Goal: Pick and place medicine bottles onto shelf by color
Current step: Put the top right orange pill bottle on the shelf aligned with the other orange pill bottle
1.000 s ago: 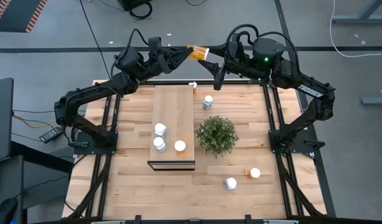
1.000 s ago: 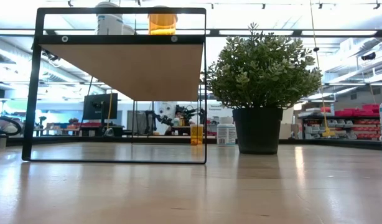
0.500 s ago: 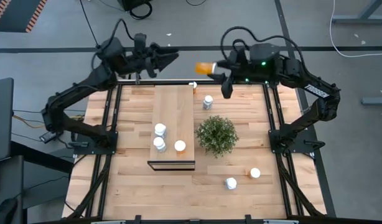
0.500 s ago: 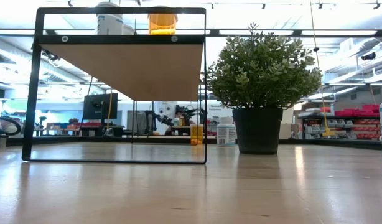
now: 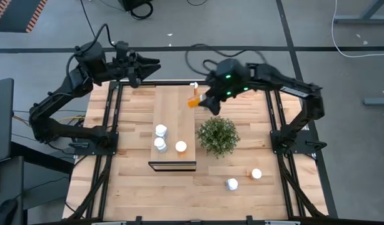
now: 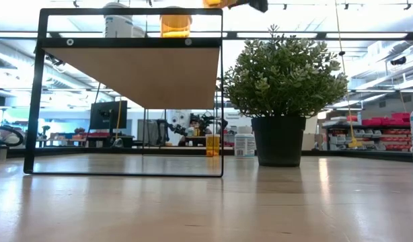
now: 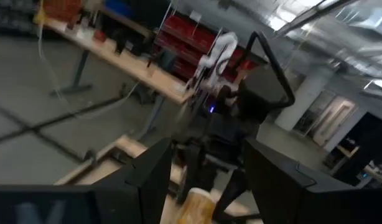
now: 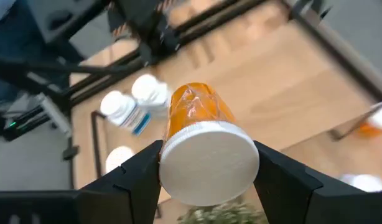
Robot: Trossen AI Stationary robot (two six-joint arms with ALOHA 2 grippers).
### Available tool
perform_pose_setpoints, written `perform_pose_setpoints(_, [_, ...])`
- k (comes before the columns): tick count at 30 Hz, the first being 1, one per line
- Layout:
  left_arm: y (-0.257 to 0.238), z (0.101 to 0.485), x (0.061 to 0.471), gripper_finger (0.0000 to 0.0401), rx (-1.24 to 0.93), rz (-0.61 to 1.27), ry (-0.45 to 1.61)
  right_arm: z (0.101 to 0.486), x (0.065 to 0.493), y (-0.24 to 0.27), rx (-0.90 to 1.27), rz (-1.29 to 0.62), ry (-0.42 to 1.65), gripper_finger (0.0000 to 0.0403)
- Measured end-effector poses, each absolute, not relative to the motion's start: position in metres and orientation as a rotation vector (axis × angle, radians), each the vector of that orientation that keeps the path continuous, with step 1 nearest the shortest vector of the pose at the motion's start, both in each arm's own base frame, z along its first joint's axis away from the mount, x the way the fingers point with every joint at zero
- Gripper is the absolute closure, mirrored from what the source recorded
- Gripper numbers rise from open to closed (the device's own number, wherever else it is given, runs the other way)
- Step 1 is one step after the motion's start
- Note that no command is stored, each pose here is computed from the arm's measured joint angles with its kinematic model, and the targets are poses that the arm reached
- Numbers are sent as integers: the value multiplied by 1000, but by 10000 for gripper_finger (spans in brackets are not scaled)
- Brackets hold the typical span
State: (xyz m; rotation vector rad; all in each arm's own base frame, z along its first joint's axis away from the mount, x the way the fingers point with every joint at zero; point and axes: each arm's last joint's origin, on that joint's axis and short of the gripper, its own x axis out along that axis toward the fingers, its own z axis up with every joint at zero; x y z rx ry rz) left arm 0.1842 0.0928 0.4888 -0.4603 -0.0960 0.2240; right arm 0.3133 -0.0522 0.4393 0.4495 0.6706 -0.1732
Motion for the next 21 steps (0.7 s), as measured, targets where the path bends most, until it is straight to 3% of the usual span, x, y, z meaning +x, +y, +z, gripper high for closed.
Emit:
perform_pose_setpoints(15, [84, 470, 183, 210, -408, 233, 113, 407, 346, -51, 539, -144, 782, 173])
perform_pose_setpoints(21, [83, 467, 183, 208, -372, 222, 145, 421, 357, -58, 542, -128, 714, 173])
